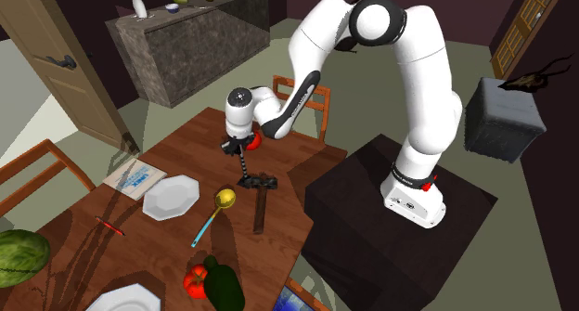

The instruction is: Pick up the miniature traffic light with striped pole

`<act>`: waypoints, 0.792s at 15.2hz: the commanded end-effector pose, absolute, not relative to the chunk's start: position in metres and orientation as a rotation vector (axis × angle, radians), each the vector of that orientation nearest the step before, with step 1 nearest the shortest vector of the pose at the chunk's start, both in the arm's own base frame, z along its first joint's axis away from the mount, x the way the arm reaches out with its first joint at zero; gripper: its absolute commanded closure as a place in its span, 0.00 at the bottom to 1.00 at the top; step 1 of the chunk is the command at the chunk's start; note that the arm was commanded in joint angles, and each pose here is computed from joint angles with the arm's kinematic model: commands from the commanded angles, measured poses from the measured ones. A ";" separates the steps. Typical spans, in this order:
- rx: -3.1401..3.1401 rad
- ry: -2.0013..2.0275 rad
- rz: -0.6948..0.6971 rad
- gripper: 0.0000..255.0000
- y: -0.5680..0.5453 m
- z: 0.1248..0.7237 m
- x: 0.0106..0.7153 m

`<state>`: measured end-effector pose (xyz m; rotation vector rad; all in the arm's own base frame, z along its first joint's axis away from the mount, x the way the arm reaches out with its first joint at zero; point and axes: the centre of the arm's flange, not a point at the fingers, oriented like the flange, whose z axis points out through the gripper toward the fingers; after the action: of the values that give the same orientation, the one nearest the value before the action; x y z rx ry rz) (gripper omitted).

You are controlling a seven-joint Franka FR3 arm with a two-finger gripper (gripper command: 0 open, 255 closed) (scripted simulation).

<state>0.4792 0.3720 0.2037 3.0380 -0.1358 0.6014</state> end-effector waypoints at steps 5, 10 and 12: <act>3.038 -0.136 0.602 1.00 0.372 0.233 0.479; 3.038 -0.136 0.602 1.00 0.372 0.260 0.479; 3.038 -0.136 0.602 1.00 0.372 0.270 0.479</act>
<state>0.4793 0.3719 0.2644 3.0383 -0.1356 0.6015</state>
